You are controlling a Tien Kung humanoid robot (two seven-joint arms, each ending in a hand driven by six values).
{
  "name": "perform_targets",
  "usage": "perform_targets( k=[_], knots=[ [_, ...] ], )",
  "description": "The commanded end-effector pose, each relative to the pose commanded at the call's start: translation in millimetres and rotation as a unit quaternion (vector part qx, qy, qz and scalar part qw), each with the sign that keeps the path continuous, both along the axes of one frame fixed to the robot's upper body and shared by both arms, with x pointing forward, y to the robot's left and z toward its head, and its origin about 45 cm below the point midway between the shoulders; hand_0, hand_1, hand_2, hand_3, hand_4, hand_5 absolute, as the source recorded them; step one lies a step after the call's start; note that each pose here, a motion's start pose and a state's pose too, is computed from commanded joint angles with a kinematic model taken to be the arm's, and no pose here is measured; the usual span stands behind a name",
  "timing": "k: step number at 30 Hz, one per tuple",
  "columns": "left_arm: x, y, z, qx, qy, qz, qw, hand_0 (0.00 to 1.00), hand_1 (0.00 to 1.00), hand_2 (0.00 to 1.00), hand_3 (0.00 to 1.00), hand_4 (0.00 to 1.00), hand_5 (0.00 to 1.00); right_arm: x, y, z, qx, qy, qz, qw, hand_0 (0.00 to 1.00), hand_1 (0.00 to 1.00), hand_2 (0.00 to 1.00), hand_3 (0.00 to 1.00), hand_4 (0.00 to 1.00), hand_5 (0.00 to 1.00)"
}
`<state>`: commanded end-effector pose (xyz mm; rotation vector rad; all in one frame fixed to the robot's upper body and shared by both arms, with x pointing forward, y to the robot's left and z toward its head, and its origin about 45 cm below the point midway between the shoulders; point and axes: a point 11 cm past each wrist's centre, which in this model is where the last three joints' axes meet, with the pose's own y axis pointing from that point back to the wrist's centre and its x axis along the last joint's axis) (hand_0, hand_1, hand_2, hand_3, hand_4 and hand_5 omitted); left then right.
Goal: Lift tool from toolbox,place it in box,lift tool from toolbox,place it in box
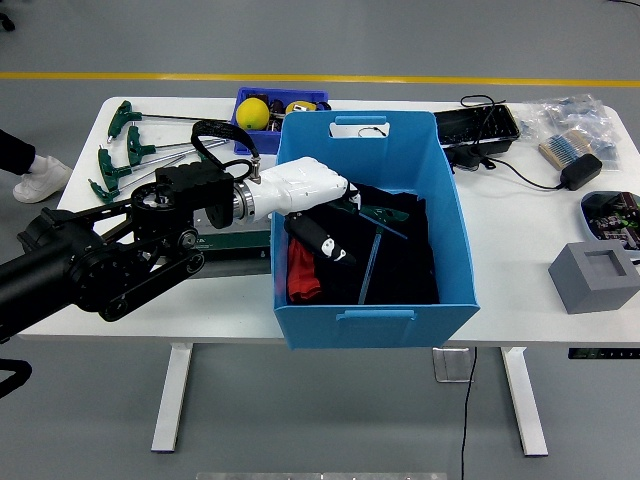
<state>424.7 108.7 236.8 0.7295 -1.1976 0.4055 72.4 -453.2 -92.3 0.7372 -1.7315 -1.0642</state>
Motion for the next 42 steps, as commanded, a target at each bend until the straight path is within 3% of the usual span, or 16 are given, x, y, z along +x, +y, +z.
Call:
perform_targets(
  k=[1,2,7,8,11,16,19,20,25,26,27,30,35,37,41,42],
  knots=[
    [0.7,2,0.0,0.0,0.001,0.005,1.0,0.518,0.663,0.678,0.656,0.998,0.753,0.2,0,0.0,0.0,0.0,0.0,1.0,0.629,0.603,0.673,0.548,0.762,0.664],
    [1.5,3,0.1,-0.001,0.001,0.009,1.0,0.638,0.778,0.758,0.722,0.998,0.771,0.6,0,0.1,0.0,-0.001,0.0,1.0,0.629,0.603,0.673,0.548,0.763,0.666],
    [4.3,9,0.6,-0.008,0.006,0.025,1.0,0.638,0.778,0.758,0.722,0.998,0.771,1.4,1,-0.1,0.001,-0.003,-0.003,1.0,0.629,0.603,0.673,0.548,0.763,0.666],
    [4.9,10,1.4,-0.012,0.006,0.027,1.0,0.725,0.836,0.836,0.784,0.998,0.773,1.6,1,-0.1,0.001,-0.004,-0.003,1.0,0.629,0.603,0.673,0.548,0.763,0.665],
    [5.9,11,5.1,-0.024,0.003,0.03,0.999,0.725,0.836,0.836,0.784,0.998,0.773,2.1,1,0.0,0.001,-0.005,-0.004,1.0,0.629,0.603,0.673,0.548,0.763,0.665],
    [8.8,16,20.5,-0.094,-0.019,0.049,0.994,0.732,0.837,0.859,0.793,0.998,0.752,2.0,1,-0.2,0.001,-0.006,-0.006,1.0,0.629,0.604,0.673,0.548,0.763,0.666],
    [10.6,27,30.1,-0.164,-0.021,0.081,0.983,0.732,0.837,0.859,0.793,0.998,0.752,1.9,2,-0.5,0.002,-0.008,-0.008,1.0,0.629,0.604,0.673,0.548,0.763,0.666],
    [11.5,33,32.8,-0.196,-0.016,0.099,0.976,0.679,0.761,0.807,0.76,0.987,0.718,1.8,2,-0.6,0.002,-0.009,-0.009,1.0,0.63,0.604,0.673,0.548,0.763,0.666],
    [13.8,68,41.2,-0.326,0.015,0.18,0.928,0.679,0.761,0.807,0.76,0.987,0.718,2.2,3,-0.9,0.002,-0.011,-0.01,1.0,0.63,0.604,0.673,0.548,0.763,0.666],
    [14.3,74,42.1,-0.343,0.021,0.192,0.919,0.577,0.657,0.711,0.712,0.954,0.698,2.2,3,-0.9,0.003,-0.011,-0.01,1.0,0.63,0.604,0.673,0.548,0.763,0.666],
    [14.1,83,40.3,-0.363,0.037,0.212,0.907,0.577,0.657,0.711,0.712,0.954,0.698,2.0,3,-1.1,0.003,-0.012,-0.011,1.0,0.63,0.604,0.673,0.548,0.763,0.666],
    [14.3,104,30.7,-0.381,0.073,0.264,0.883,0.577,0.657,0.711,0.712,0.954,0.698,1.9,4,-1.3,0.003,-0.012,-0.012,1.0,0.63,0.604,0.673,0.548,0.763,0.666],
    [11.1,139,12.0,-0.434,0.115,0.335,0.828,0.57,0.663,0.715,0.709,0.946,0.708,1.5,4,-1.7,0.003,-0.013,-0.012,1.0,0.629,0.603,0.673,0.548,0.763,0.667],
    [6.1,150,2.7,-0.455,0.134,0.357,0.805,0.57,0.663,0.715,0.709,0.946,0.708,0.7,5,-2.0,0.004,-0.012,-0.013,1.0,0.629,0.603,0.673,0.548,0.763,0.667],
    [-6.7,165,-19.6,-0.474,0.164,0.392,0.771,0.58,0.67,0.729,0.709,0.927,0.712,1.1,6,-2.2,0.004,-0.015,-0.015,1.0,0.63,0.604,0.673,0.548,0.763,0.667],
    [-10.7,168,-24.2,-0.491,0.168,0.397,0.757,0.58,0.67,0.729,0.709,0.927,0.712,1.6,6,-2.2,0.004,-0.015,-0.014,1.0,0.63,0.604,0.673,0.548,0.763,0.667]
  ],
)
